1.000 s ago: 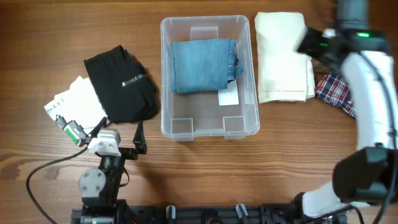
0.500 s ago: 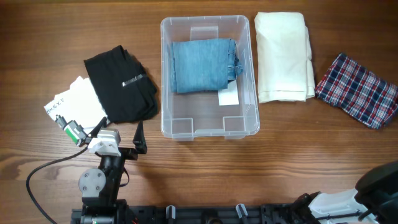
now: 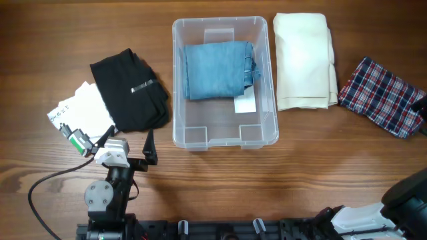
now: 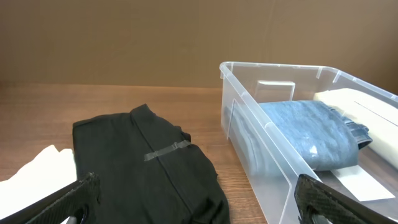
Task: Pack container
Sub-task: 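Move the right gripper to the plaid garment and grasp it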
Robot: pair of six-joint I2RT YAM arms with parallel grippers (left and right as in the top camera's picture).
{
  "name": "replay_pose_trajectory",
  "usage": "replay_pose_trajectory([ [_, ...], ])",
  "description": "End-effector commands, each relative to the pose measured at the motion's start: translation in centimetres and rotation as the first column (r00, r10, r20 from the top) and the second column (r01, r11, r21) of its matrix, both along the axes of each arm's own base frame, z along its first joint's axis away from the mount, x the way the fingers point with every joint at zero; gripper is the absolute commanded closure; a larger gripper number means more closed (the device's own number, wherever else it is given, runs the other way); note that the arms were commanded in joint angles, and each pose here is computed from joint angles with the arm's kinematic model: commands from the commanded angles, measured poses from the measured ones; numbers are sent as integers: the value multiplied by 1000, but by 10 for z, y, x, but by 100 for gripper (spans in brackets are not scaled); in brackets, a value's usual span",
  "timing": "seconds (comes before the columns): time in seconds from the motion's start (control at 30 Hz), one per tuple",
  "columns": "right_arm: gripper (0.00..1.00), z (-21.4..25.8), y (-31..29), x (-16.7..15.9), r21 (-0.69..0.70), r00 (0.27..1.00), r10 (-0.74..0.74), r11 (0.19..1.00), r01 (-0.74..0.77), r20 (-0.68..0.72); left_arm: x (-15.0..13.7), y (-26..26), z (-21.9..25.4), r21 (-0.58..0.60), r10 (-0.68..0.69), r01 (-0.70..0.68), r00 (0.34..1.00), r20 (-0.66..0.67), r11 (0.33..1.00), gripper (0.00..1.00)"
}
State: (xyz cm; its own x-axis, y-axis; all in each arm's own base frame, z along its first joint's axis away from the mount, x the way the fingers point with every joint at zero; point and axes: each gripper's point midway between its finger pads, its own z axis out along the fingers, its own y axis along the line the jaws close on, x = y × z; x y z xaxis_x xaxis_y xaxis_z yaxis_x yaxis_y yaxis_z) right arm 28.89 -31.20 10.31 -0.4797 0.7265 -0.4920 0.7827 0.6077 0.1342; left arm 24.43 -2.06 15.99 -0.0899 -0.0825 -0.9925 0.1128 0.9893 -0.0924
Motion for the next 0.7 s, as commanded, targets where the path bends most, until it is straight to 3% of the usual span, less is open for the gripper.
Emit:
replay_pose_trajectory([
  [0.0, 0, -14, 5, 14, 3, 994, 96, 995, -96, 53, 0, 0, -2, 7, -6, 6, 1000, -2, 1000, 0],
  [0.4, 0, -87, -9, 34, 58, 993, 107, 992, -110, 55, 0, -1, -2, 7, -6, 6, 1000, -3, 1000, 0],
  [0.6, 1, -131, 15, 44, 206, 982, 152, 963, -172, 109, 0, -1, -2, 7, -7, 7, 1000, -2, 1000, 0],
  [0.67, 14, -129, 19, 47, 223, 978, 161, 956, -188, 133, 0, -1, -2, 7, -6, 6, 1000, -2, 1000, 0],
])
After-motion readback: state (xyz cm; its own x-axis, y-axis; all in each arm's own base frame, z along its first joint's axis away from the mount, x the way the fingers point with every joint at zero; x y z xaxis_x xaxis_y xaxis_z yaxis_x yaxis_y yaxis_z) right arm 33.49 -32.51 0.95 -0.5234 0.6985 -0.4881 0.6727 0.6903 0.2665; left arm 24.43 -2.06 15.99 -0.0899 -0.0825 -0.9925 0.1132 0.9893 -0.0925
